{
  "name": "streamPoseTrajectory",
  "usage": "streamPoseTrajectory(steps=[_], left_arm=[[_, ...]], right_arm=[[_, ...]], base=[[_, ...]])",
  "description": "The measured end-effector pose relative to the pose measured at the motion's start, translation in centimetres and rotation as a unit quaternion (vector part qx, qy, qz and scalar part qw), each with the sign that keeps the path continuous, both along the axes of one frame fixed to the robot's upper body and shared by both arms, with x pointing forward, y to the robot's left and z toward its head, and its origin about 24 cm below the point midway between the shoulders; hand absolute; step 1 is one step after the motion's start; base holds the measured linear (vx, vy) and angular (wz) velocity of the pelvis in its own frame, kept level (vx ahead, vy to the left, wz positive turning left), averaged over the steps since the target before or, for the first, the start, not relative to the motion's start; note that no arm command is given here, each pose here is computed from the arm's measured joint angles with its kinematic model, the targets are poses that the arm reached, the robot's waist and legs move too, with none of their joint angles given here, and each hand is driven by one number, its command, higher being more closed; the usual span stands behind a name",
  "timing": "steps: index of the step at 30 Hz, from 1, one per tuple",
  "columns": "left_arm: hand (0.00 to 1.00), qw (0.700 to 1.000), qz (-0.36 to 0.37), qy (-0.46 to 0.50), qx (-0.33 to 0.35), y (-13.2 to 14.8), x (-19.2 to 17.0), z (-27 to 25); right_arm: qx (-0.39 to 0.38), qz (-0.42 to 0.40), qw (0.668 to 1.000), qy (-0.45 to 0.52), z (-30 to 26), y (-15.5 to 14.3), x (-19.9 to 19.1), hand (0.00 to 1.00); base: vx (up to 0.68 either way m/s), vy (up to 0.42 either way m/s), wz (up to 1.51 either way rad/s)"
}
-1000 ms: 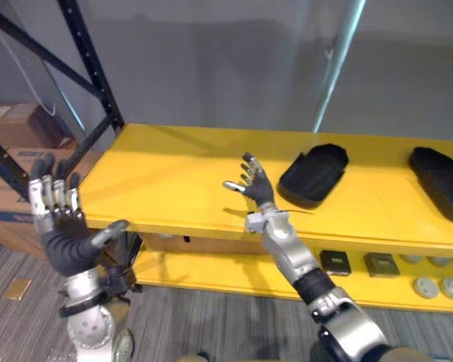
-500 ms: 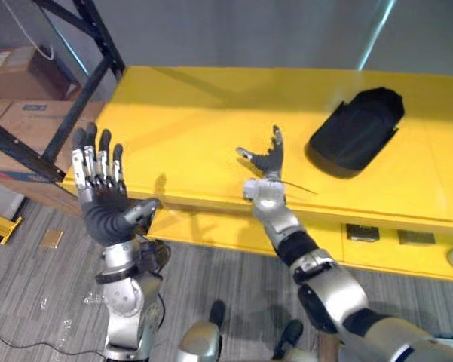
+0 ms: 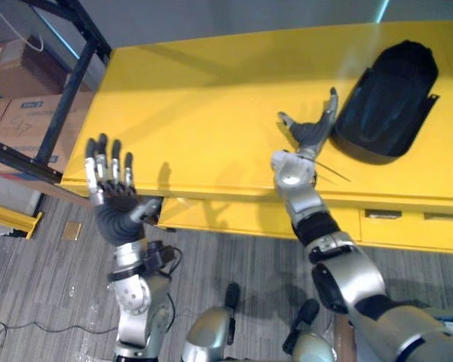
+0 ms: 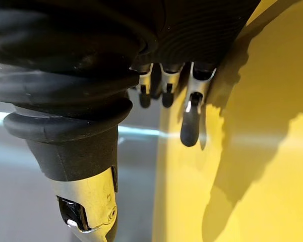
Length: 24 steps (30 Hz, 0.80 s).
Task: Walk over and take plastic housings, then place them on the shelf
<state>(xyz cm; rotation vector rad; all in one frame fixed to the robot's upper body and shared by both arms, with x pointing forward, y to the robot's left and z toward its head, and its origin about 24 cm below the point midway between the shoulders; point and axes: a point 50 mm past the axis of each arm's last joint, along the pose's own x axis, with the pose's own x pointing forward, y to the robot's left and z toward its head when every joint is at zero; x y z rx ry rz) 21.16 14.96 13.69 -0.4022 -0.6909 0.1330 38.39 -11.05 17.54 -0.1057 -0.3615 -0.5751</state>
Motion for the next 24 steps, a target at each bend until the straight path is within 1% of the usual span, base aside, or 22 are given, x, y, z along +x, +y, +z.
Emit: streamPoseTrajectory(steps=[5, 12, 15, 18, 21, 23, 24], left_arm=[[0.00, 1.000, -0.003, 0.023, 0.004, -0.2, 0.3, -0.9], [0.00, 1.000, -0.003, 0.024, 0.005, -0.2, 0.3, -1.0], [0.00, 1.000, -0.003, 0.025, 0.007, -0.2, 0.3, -1.0], [0.00, 0.999, -0.008, 0.031, 0.011, -0.3, 0.4, -1.1], [0.00, 0.999, -0.009, 0.035, 0.015, -0.2, 0.4, -1.2], [0.00, 0.999, -0.005, 0.034, 0.016, 0.0, 0.4, -1.1], [0.00, 0.999, -0.003, 0.033, 0.016, 0.1, 0.4, -1.1]], right_arm=[[-0.006, 0.017, 1.000, -0.009, -0.8, -0.4, -0.8, 0.00], [-0.029, 0.051, 0.998, 0.000, -2.1, 0.3, -1.5, 0.00], [-0.049, 0.091, 0.995, 0.000, -2.1, 0.9, -1.5, 0.00], [-0.065, 0.149, 0.987, -0.003, -2.0, 1.7, -1.5, 0.00], [-0.075, 0.219, 0.973, -0.002, -2.3, 2.6, -1.7, 0.00], [-0.087, 0.285, 0.954, 0.005, -3.1, 4.1, -2.3, 0.00], [-0.089, 0.302, 0.949, 0.001, -3.1, 4.5, -2.7, 0.00]], base=[[-0.03, -0.018, -0.19], [-0.01, -0.015, -0.19], [0.00, -0.036, -0.13], [0.01, -0.025, -0.04], [0.00, 0.000, 0.00], [0.00, 0.000, 0.00], [0.00, 0.000, 0.00]])
